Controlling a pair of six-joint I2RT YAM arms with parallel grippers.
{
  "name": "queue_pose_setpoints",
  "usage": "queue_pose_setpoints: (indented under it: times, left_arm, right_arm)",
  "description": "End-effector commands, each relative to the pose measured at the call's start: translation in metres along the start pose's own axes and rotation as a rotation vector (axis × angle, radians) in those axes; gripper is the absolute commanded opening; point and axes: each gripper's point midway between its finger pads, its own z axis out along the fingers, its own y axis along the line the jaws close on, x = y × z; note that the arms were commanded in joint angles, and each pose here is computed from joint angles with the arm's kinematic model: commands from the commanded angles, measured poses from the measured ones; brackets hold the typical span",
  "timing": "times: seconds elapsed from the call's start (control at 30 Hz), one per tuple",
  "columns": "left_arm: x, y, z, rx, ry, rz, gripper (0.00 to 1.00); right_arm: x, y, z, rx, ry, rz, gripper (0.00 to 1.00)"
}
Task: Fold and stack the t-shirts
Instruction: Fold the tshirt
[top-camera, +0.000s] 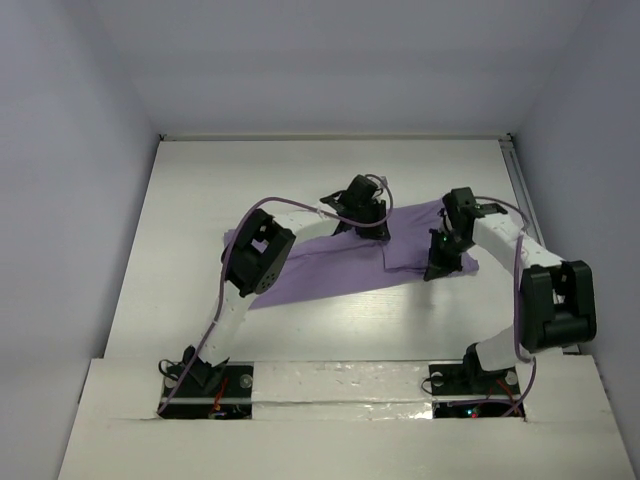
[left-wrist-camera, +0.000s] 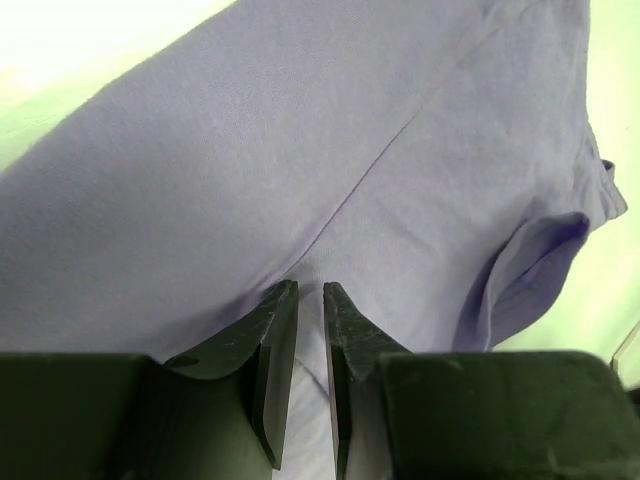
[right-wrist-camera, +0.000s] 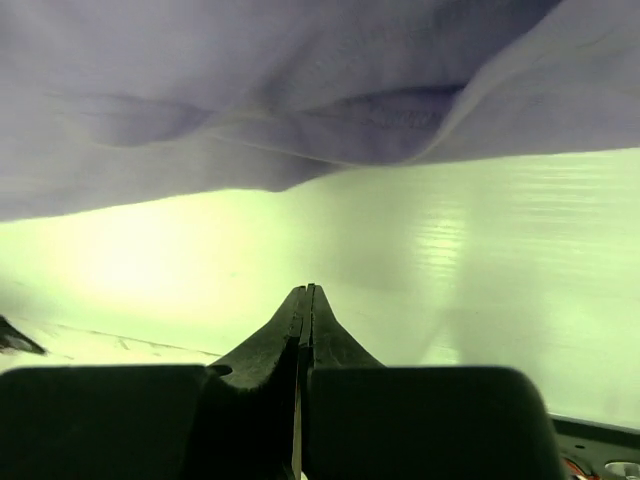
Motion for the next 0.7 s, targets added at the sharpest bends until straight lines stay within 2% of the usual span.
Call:
queue_pose_setpoints:
  times: [0.0,0.13,0.2,0.27,0.5,0.6,0.67]
  left_arm:
    - [-0.011,-0.011,-0.013,0.031,-0.035,0.014,0.15]
    - [-0.004,-0.008,-0.019,0.023,-0.027,0.013,0.15]
    - [-0.004,-0.010,-0.022,0.027,-0.029,0.014,0.15]
    - [-0.005,-0.011,-0.023,0.030,-0.031,0.015,0.15]
    - [-0.007,-0.013,-0.025,0.035,-0.036,0.026,0.15]
    - [-0.009,-0.015,-0.023,0.040,-0.037,0.027,0.15]
    - [-0.011,-0.015,-0.022,0.041,-0.039,0.029,0.15]
  right_arm:
    - [-0.053,0.016,-0.040,0.024,-0.215,0.002,0.00]
    - [-0.111,-0.002,-0.061,0.097,-0.401,0.096,0.00]
    - [-0.128,-0.009,-0.064,0.137,-0.440,0.124,0.23]
    - [-0.141,-0.015,-0.059,0.190,-0.432,0.116,0.37]
    - [-0.147,-0.051,-0.044,0.378,-0.374,0.125,0.38]
    - [-0.142,-0.048,-0.034,0.347,-0.346,0.113,0.40]
    - [-0.137,-0.049,-0.030,0.341,-0.329,0.115,0.36]
